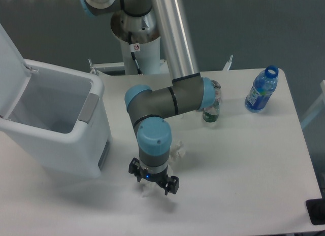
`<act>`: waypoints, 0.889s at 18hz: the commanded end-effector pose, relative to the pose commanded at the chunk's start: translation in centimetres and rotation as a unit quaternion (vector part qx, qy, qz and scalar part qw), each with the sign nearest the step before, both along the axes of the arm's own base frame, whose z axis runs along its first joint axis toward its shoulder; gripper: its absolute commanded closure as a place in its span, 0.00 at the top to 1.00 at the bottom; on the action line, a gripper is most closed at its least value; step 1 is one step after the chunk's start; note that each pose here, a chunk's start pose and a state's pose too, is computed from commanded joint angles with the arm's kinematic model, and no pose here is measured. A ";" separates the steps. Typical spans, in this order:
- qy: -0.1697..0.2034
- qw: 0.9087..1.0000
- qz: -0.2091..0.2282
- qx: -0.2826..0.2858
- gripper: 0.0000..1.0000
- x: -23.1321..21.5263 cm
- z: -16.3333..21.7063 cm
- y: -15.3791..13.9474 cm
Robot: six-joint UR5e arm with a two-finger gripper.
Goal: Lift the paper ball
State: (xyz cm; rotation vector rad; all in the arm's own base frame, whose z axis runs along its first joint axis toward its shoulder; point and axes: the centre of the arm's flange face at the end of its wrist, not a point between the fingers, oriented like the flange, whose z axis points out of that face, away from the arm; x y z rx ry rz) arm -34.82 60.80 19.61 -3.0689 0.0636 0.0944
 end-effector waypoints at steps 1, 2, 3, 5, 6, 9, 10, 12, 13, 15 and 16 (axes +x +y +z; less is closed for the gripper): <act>0.001 1.000 0.000 -0.002 0.93 0.0 -0.1 -0.1; 0.001 1.000 0.000 -0.003 0.92 0.0 -0.1 -0.1; 0.001 1.000 0.000 -0.004 0.91 0.0 -0.2 -0.1; 0.000 1.000 0.000 -0.006 0.84 0.2 -0.5 -0.1; 0.000 1.000 0.000 -0.006 0.76 0.2 -0.5 -0.1; 0.000 1.000 0.000 -0.006 0.51 0.2 -0.5 -0.1; -0.001 1.000 0.000 -0.006 0.44 0.3 -0.5 -0.1; 0.000 1.000 0.002 -0.006 0.28 0.2 -0.5 -0.1; 0.000 1.000 0.002 -0.006 0.19 0.2 -0.5 -0.1; 0.001 1.000 0.002 -0.005 0.05 0.1 -0.3 -0.1; 0.001 1.000 0.002 -0.004 0.01 0.0 -0.3 0.0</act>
